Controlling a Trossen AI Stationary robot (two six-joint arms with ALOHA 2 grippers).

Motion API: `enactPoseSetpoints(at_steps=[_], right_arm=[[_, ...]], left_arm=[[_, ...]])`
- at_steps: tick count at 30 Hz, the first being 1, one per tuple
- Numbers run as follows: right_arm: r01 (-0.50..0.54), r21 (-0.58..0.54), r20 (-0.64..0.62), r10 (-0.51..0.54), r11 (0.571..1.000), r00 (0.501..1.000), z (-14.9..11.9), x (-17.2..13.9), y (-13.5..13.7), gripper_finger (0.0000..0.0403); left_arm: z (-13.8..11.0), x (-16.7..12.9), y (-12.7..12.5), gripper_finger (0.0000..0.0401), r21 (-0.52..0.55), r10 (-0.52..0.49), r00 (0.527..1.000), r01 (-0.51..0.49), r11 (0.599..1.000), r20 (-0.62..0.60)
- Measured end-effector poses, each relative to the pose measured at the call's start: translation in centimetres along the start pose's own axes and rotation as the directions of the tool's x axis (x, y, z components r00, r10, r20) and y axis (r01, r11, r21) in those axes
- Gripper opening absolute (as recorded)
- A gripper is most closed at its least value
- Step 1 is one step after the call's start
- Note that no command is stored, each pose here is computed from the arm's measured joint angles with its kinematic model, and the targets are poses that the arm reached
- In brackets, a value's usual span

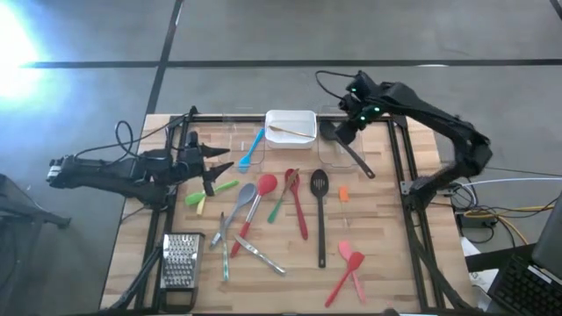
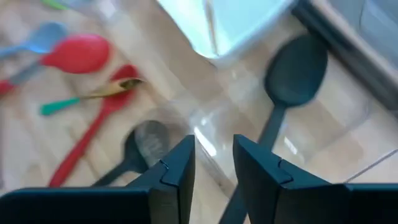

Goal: Pick & Place Kitchen Items
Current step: Put the silver knife into the white bin

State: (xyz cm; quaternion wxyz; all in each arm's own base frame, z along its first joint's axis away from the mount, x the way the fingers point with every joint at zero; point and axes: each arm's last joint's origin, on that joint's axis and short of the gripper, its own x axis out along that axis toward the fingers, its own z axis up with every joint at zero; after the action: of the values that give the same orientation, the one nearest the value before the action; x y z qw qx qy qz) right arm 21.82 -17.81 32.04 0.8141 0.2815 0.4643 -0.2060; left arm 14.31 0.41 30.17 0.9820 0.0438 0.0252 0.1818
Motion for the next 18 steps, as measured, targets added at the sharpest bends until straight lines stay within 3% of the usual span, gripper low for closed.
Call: enactPoseSetpoints(at_steps=[9,14,18], right_arm=[[-0.121,-0.173,0.166,0.15,0.977,0.975,-3.4,-5.4,6.4,0.0072],[-0.188,-0.266,0.161,0.236,0.945,0.958,-5.1,-6.1,9.4,0.0062],[-0.19,-0.306,0.131,0.239,0.933,0.962,-6.3,-5.4,11.2,0.0056]], left_arm=[[-0.2,0.6,-0.4,0.0193,0.015,-0.046,0.999,0.046,0.999,-0.023],[-0.1,0.6,-0.5,0.0193,0.014,-0.075,0.997,0.076,0.997,-0.02],[-0.2,0.6,-0.7,0.0193,-0.01,-0.13,0.991,0.13,0.991,-0.027]])
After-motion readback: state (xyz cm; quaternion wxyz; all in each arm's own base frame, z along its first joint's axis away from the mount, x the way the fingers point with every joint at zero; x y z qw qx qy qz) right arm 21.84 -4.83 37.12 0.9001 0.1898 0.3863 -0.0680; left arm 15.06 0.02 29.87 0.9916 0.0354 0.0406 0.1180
